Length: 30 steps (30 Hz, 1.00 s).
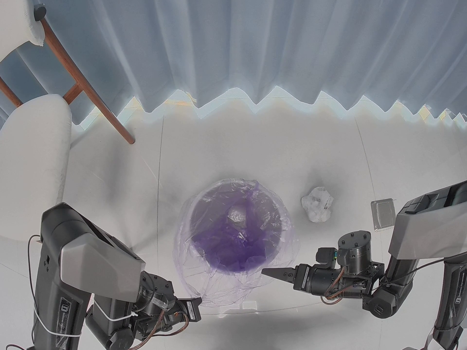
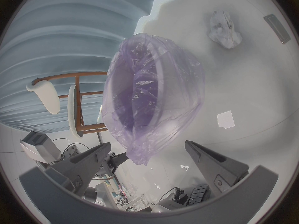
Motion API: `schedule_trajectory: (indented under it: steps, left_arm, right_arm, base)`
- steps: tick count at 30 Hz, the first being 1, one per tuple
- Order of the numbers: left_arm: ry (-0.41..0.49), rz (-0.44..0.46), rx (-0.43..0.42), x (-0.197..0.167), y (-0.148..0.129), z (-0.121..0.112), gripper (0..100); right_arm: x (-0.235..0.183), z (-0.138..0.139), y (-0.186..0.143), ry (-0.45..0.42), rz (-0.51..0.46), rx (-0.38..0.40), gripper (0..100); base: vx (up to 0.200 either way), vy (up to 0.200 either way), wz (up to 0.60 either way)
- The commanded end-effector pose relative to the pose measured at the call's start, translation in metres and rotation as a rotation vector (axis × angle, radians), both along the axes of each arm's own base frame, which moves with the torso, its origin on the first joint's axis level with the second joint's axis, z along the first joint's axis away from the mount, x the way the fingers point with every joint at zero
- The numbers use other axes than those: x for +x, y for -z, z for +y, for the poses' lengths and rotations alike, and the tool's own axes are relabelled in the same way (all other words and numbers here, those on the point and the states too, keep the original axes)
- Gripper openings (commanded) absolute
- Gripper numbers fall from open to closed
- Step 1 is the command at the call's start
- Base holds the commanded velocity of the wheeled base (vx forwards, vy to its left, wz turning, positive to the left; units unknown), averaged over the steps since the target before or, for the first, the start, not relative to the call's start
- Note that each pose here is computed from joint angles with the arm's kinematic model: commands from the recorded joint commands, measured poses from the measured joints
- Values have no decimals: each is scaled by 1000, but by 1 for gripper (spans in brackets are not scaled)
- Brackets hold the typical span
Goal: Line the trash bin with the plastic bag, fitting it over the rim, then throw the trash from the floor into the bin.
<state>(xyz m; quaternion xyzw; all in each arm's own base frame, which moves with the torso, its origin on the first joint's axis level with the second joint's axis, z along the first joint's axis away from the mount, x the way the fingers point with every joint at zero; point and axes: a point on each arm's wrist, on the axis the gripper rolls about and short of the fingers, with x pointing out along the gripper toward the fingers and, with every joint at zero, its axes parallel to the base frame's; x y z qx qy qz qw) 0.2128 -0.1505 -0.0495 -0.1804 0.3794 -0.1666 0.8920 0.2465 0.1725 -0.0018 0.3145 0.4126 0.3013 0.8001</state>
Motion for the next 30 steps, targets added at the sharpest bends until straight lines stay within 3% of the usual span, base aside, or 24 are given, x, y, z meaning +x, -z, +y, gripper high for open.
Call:
schedule_trajectory:
  steps: [1,14,21,30]
  left_arm:
    - [-4,-2,14,-2,2,-2,100]
    - [-21,-94,-48,3,-24,-8,100]
    - [-19,-201,-158,0,-66,-10,100]
    - [-14,-292,-238,-6,-99,-9,100]
  right_arm:
    - [0,0,5,-1,2,-1,100]
    - [-1,-1,-1,3,-4,12,100]
    - [-2,-1,-14,12,-16,46,100]
    - [-6,-3,-26,7,-27,72,100]
  base:
    - [0,0,0]
    - [0,0,0]
    - [0,0,0]
    - [0,0,0]
